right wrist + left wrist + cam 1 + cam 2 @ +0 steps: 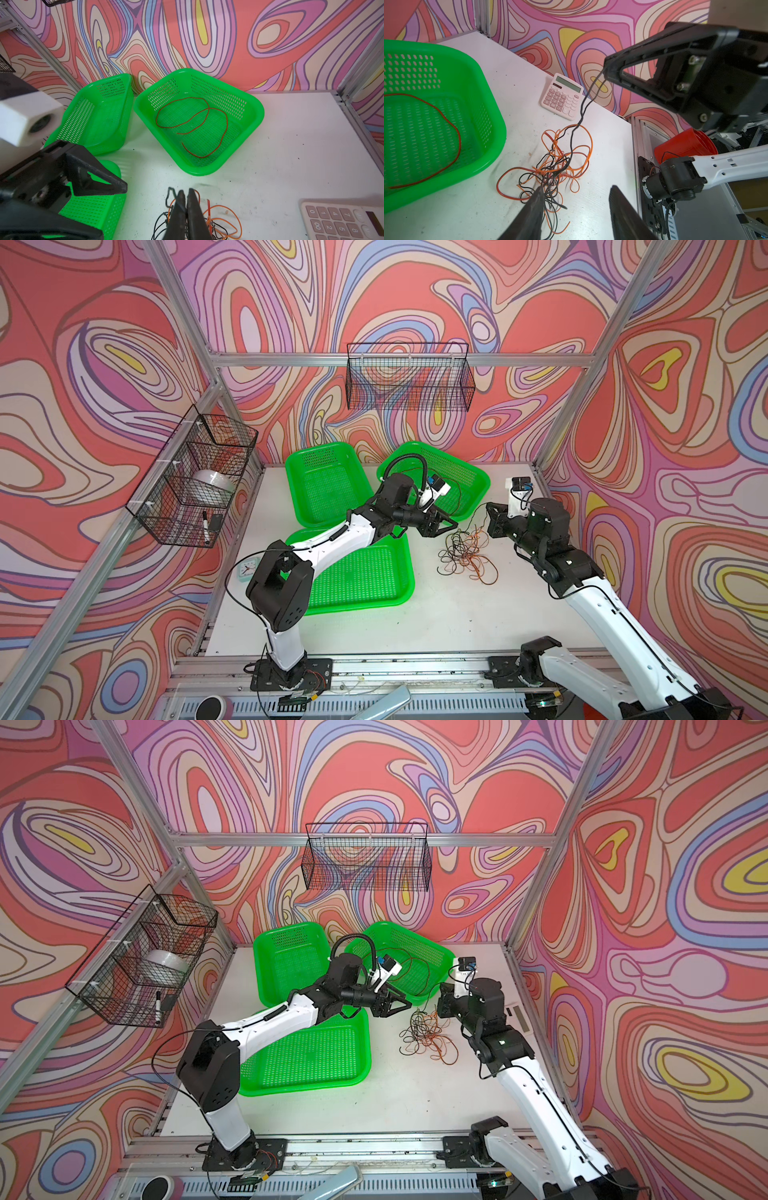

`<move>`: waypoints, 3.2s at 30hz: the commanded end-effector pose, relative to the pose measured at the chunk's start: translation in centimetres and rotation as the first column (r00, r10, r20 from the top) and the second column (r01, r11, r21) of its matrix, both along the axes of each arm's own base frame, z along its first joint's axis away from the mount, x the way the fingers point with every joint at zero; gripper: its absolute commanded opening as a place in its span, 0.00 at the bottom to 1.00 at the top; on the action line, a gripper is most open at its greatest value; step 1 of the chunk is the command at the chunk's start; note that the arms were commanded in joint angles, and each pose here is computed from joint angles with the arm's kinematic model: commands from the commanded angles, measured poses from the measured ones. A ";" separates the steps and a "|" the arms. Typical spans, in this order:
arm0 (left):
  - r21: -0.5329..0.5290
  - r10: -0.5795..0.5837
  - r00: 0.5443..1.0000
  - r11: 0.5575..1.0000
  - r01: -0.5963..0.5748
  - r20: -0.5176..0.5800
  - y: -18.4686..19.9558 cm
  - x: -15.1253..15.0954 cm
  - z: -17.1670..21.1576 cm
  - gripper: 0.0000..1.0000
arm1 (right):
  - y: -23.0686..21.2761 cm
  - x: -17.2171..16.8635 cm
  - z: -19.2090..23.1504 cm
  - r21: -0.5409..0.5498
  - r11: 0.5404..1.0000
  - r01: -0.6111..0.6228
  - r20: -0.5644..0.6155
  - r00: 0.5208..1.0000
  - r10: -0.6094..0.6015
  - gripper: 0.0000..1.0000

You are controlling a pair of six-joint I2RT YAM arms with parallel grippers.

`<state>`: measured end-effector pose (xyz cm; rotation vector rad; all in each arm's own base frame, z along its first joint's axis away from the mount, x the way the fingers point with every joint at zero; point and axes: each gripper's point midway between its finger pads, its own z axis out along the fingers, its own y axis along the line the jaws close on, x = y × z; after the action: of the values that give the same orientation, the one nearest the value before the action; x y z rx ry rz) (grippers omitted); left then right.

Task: Untangle the cables

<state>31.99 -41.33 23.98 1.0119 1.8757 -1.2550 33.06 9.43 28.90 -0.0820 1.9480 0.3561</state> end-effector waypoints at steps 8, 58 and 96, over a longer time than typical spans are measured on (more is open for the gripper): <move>-0.056 0.008 0.999 0.998 -0.005 0.051 -3.6 0.8 1.3 0.56 | 1.0 -0.3 2.6 0.035 0.998 -0.057 0.014 0.998 0.056 0.00; -0.178 0.032 0.958 0.984 0.020 0.285 -5.4 -1.7 16.7 0.00 | 2.7 -2.3 -11.6 0.293 0.956 -0.010 -0.246 0.966 0.085 0.54; -0.273 0.157 0.855 0.962 -0.020 0.494 -2.9 -0.3 27.7 0.00 | 0.2 -4.0 -12.3 0.167 0.985 0.034 -0.187 0.982 -0.003 0.58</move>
<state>31.23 -43.87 52.10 0.9694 1.3013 -1.0235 30.61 9.99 16.63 0.1694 2.0429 0.5945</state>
